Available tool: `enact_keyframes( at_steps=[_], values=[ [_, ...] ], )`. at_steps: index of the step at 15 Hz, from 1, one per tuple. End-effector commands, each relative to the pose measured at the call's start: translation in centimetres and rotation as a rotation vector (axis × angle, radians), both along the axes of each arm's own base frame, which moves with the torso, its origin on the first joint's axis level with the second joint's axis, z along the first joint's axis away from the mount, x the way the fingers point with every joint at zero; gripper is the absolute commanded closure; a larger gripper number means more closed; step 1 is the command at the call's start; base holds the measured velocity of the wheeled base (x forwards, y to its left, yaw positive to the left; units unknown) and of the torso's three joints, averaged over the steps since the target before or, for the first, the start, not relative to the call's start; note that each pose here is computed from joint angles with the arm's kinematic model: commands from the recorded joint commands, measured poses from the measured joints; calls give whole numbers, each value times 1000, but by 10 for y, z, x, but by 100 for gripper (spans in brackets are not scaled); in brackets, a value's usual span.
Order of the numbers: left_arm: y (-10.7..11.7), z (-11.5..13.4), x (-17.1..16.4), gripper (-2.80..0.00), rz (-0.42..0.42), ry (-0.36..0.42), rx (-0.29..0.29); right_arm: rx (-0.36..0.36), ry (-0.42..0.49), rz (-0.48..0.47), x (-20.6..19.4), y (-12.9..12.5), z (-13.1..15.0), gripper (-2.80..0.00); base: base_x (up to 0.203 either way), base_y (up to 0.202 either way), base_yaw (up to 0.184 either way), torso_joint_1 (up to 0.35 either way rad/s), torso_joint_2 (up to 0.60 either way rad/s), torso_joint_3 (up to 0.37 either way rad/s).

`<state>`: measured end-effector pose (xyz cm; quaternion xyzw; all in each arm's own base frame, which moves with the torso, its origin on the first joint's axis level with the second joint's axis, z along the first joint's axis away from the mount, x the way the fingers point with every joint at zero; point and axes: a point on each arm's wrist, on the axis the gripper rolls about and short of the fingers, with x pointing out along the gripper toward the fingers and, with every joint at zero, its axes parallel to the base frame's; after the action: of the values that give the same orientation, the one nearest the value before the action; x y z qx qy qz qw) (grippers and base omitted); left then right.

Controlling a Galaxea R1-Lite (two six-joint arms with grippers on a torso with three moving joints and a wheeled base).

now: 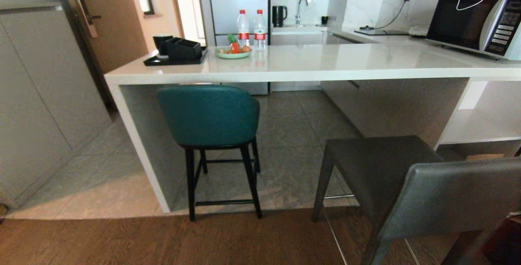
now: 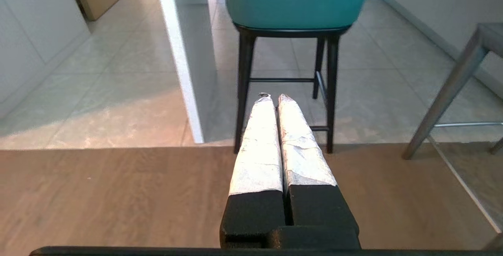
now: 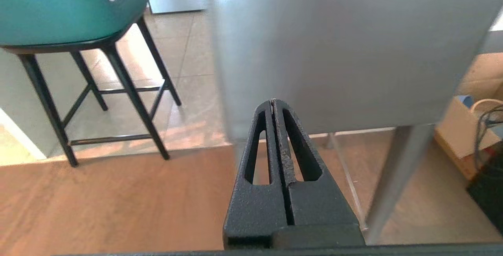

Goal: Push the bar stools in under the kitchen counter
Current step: Pull the blue chair out from under the dining table

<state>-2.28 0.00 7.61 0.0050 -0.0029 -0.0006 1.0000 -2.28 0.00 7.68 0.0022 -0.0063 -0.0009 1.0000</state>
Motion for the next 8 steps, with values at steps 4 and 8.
enact_keyframes(
  at_steps=[4, 8],
  values=[
    [0, 0, 0, 0, 1, 1, 1, 0, 5, 0, 0, 0, -1, 0, 0, 196, -1, 3, 1, 1],
    [0, 0, 0, 0, 1, 1, 1, 0, 5, 0, 0, 0, -1, 0, 0, 195, -1, 1, 1, 2]
  ],
)
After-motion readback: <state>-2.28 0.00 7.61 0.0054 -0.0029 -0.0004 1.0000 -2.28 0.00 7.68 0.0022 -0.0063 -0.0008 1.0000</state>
